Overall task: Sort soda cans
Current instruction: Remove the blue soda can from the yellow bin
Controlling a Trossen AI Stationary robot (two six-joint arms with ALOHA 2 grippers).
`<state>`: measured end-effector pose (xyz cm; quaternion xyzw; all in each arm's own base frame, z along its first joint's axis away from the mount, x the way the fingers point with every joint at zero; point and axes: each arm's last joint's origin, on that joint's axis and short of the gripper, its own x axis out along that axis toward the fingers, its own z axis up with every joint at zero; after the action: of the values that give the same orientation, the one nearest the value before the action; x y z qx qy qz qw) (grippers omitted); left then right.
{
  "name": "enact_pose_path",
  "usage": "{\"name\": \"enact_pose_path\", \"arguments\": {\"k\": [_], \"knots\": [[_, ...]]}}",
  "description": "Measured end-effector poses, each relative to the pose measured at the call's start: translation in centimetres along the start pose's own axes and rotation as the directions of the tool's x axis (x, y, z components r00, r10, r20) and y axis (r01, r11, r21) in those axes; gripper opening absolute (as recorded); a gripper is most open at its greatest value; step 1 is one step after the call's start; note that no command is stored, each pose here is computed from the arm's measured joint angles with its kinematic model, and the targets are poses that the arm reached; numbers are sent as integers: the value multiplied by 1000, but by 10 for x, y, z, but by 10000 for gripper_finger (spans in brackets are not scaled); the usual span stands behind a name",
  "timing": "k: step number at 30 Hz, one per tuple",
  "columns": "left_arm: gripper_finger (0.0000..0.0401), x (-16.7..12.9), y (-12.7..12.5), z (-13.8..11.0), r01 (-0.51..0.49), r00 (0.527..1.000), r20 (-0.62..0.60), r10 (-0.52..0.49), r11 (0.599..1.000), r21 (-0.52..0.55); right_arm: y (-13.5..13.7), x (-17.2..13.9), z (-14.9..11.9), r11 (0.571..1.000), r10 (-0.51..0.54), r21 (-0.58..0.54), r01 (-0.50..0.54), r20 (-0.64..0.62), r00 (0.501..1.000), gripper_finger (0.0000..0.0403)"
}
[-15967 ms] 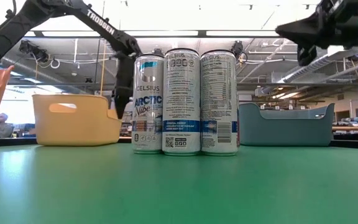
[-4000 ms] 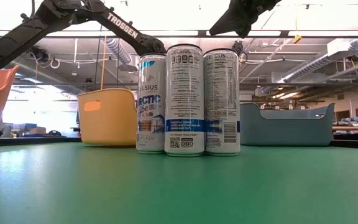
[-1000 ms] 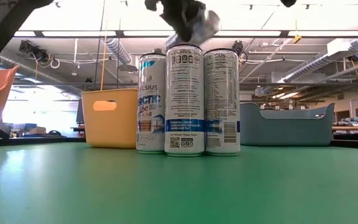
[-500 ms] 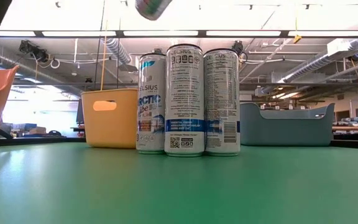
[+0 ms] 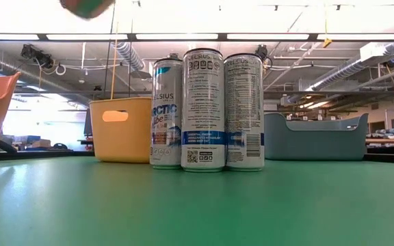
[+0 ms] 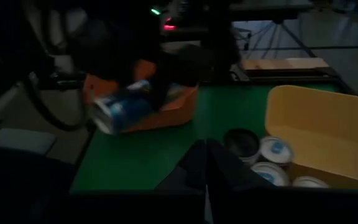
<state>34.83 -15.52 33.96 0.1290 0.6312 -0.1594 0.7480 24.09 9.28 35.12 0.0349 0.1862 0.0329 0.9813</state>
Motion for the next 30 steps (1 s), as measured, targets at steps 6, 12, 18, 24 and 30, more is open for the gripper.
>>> {"name": "enact_pose_path", "arguments": {"k": [6,12,18,24,30], "knots": [[226,65,-2,8,7,1000,31,-5,998,-69,17,-1,-4,998,59,33,-59,-9,998,0],[226,122,7,8,24,990,142,2,984,-178,32,1,-11,994,101,52,-99,-41,994,0],[226,158,8,-4,54,989,146,-12,956,-289,39,6,-16,992,115,50,-112,-60,992,0],[226,173,5,-9,111,982,184,-53,940,-323,42,9,-19,991,118,63,-114,-73,990,0],[226,176,2,-8,154,972,217,-86,937,-315,43,9,-19,991,120,64,-115,-72,990,0]]}}
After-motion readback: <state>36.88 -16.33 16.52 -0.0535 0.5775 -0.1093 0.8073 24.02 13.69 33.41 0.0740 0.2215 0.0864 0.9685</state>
